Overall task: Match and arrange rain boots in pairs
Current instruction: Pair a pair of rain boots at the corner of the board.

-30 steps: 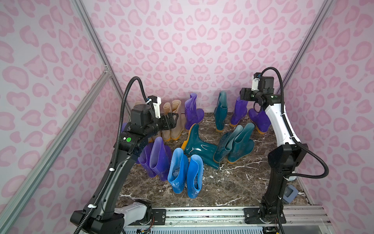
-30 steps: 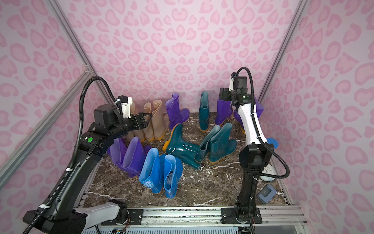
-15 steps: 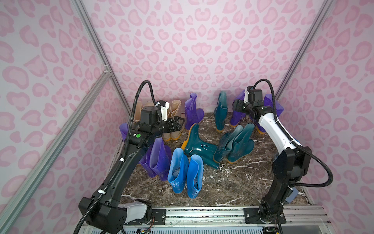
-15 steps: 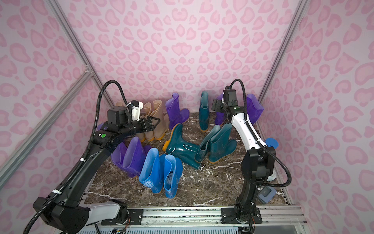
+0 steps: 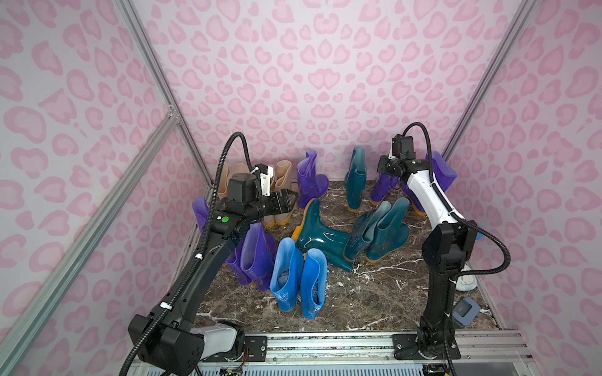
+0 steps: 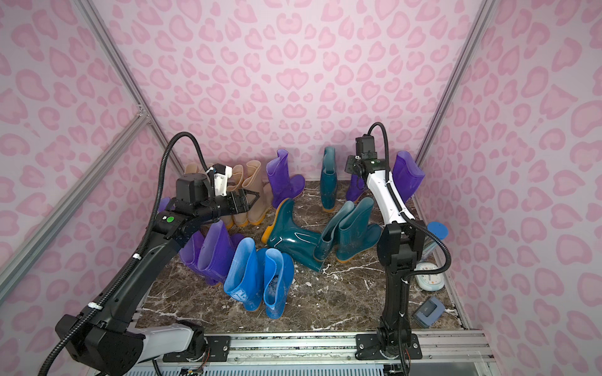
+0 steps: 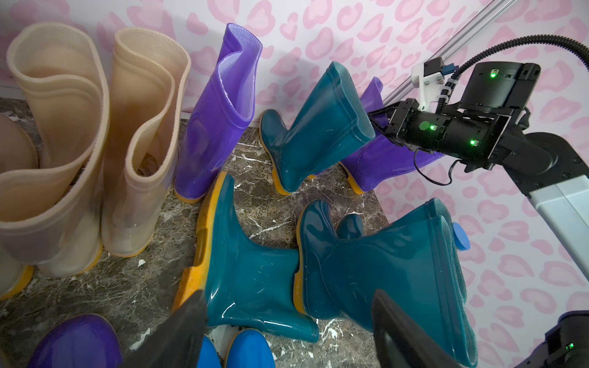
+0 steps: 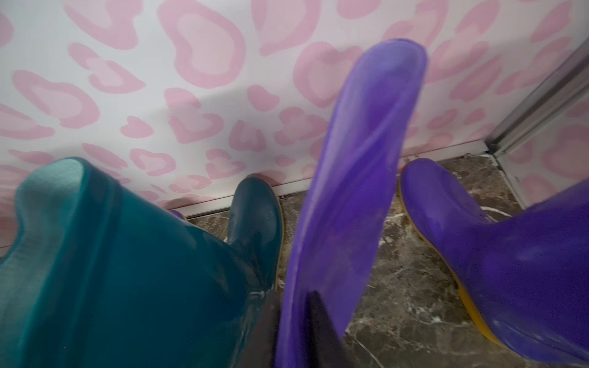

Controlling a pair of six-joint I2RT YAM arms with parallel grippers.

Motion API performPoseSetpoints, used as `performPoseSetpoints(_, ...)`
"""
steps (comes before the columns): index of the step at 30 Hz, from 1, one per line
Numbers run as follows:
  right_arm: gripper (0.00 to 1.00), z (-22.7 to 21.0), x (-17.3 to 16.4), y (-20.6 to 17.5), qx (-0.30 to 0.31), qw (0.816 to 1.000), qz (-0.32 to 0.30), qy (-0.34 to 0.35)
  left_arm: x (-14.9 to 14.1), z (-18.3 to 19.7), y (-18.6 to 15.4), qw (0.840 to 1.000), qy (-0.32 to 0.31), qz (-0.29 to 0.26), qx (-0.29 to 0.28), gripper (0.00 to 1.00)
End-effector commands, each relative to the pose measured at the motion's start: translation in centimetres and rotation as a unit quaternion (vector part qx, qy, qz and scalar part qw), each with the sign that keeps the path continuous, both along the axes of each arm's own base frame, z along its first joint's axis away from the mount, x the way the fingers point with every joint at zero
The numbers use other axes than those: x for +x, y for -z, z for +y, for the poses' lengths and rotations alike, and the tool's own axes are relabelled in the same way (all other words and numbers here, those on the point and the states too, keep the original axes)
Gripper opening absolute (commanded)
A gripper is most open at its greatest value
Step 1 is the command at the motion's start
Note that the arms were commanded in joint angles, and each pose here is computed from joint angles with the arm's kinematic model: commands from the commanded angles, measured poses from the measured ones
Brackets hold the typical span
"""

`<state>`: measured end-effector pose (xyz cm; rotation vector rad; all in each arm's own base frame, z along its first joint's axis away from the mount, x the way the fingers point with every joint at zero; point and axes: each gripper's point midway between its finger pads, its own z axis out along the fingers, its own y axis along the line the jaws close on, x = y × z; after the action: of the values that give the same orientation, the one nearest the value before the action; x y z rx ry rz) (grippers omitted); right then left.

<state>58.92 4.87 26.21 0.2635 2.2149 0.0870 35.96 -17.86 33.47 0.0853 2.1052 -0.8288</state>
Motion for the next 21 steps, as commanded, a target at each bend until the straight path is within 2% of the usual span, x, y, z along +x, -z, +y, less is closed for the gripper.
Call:
performPoseSetpoints(1,0.0,-3.3,-0.5,-1.1,-0.024,1.0,0.0,0.006,0.2,-0.2,-1.5,1.0,0.006,-0.03,-0.008,0.83)
performPoseSetpoints(8,0.0,-8.2,-1.9,0.7,-0.031,0.998,0.047,0.008,0.3,-0.4,-2.0,0.999,0.01,-0.034,-0.009,0.82)
performPoseSetpoints(13,0.0,-11.4,-2.0,-1.3,-0.072,0.995,0.023,0.067,0.3,-0.6,-2.2,0.999,0.013,-0.031,-0.018,0.82)
performPoseSetpoints(18,0.0,-13.3,-2.0,-3.0,-0.1,0.99,0.003,0.095,0.2,-0.6,-2.5,0.999,0.013,-0.029,-0.024,0.82)
performPoseSetpoints(21,0.0,-13.9,-2.5,-2.9,-0.112,0.988,0.013,0.106,0.0,-0.6,-2.6,0.999,0.012,-0.029,-0.024,0.82)
